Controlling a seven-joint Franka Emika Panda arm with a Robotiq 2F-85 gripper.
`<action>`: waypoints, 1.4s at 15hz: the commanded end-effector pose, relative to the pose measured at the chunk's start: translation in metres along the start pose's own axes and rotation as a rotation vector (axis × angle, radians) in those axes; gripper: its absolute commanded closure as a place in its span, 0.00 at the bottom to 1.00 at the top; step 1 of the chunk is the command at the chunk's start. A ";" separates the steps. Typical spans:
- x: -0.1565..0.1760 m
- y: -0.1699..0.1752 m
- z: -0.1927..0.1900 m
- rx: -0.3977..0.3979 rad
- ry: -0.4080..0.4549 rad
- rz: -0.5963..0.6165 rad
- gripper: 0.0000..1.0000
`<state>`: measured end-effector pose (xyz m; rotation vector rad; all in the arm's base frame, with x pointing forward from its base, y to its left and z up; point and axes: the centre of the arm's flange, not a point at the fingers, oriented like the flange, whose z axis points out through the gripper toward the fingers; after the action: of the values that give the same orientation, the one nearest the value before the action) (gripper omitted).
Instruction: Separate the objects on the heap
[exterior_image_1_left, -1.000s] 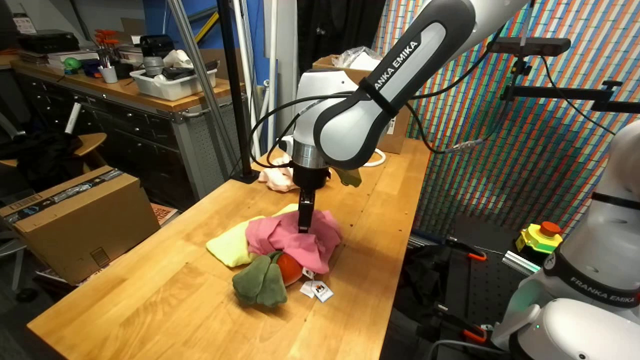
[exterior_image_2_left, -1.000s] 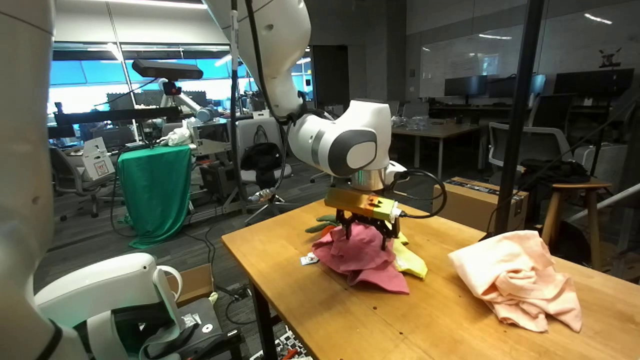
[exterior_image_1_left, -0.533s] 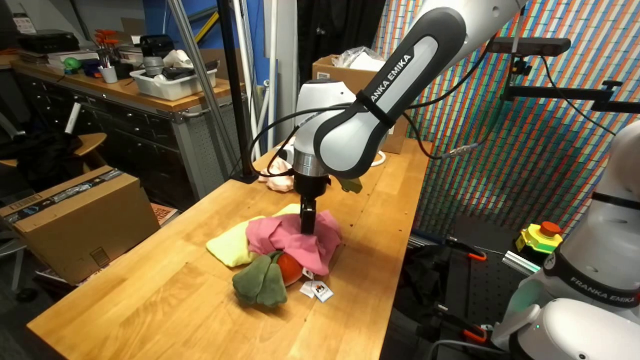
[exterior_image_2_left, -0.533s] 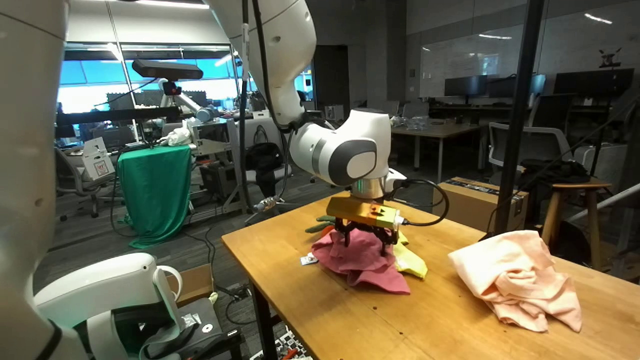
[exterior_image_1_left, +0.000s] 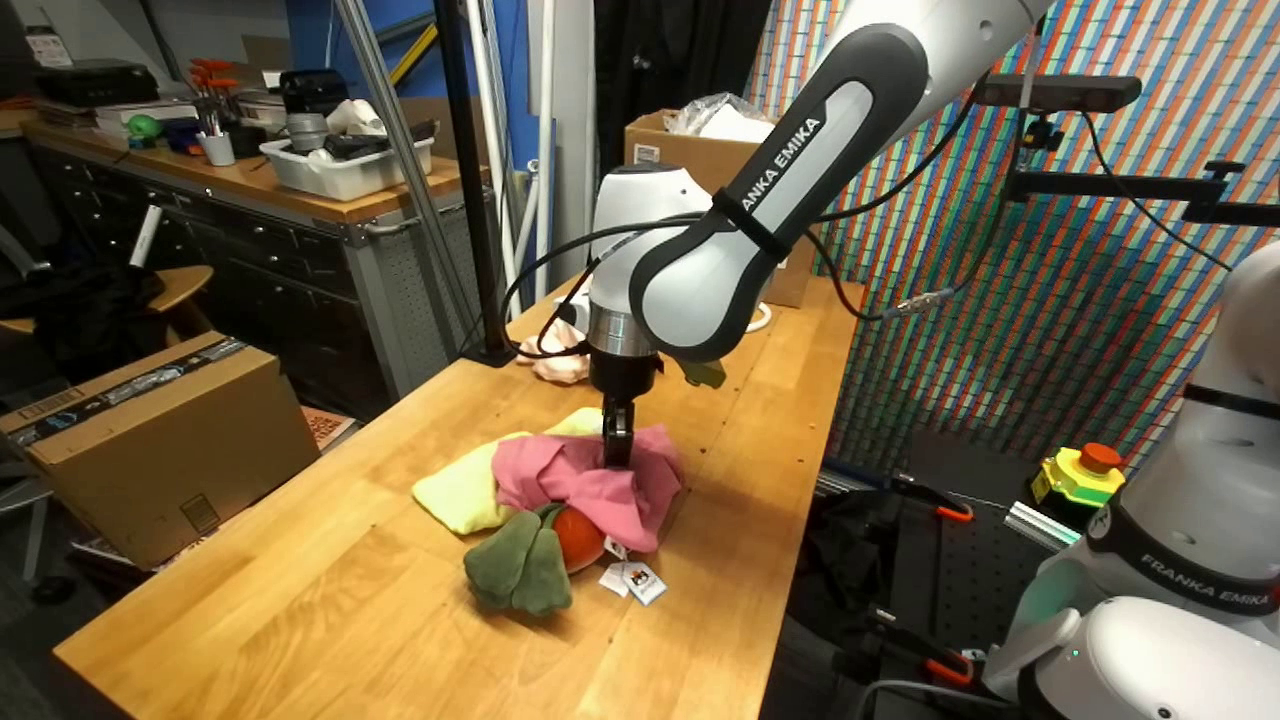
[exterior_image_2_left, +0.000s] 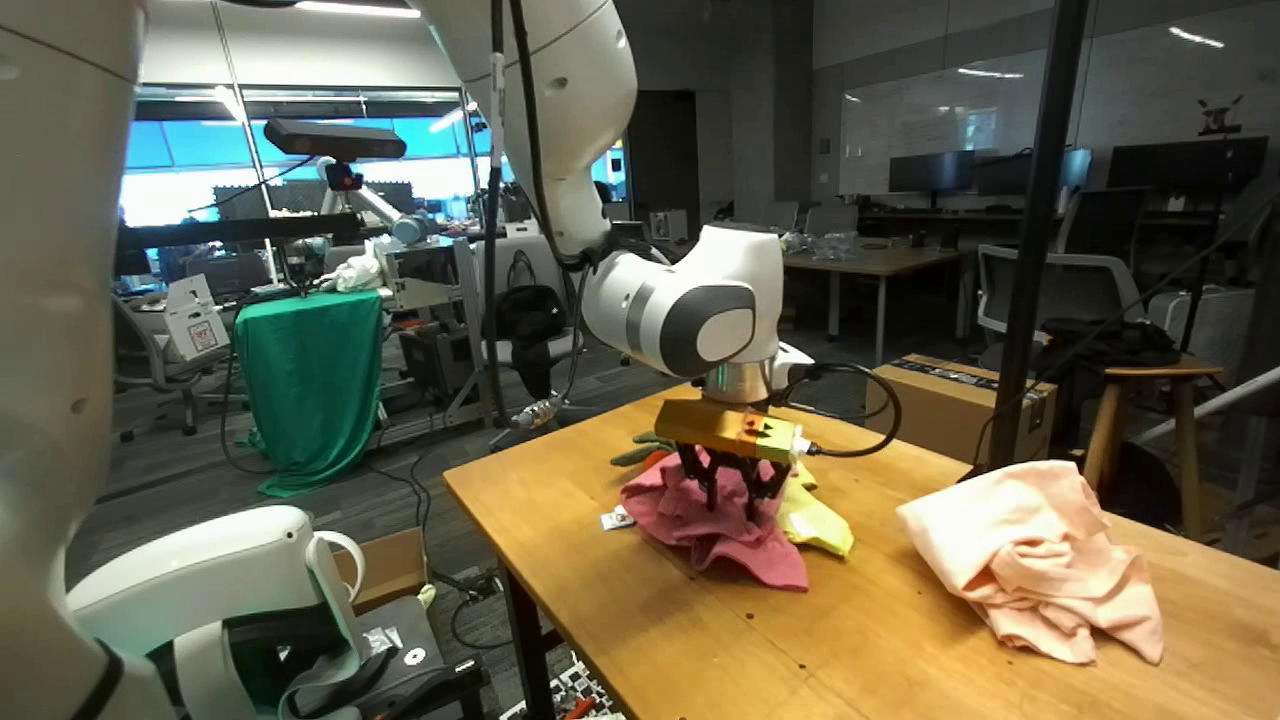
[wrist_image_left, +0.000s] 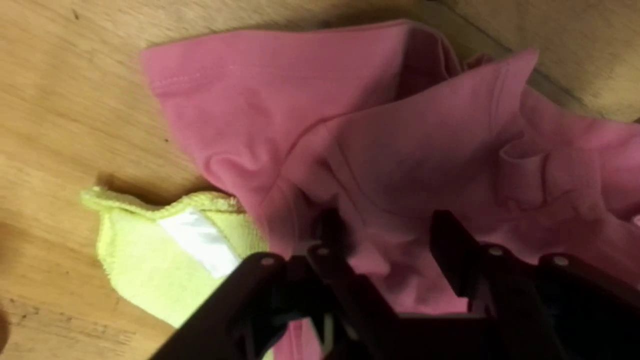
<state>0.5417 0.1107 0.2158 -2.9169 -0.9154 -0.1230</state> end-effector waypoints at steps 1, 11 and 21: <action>-0.002 0.003 -0.005 -0.012 0.024 0.004 0.80; -0.010 0.013 -0.028 -0.055 0.150 0.080 0.86; -0.035 0.027 -0.112 -0.128 0.383 0.286 0.87</action>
<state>0.5449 0.0677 0.2906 -2.9474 -0.5253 -0.6361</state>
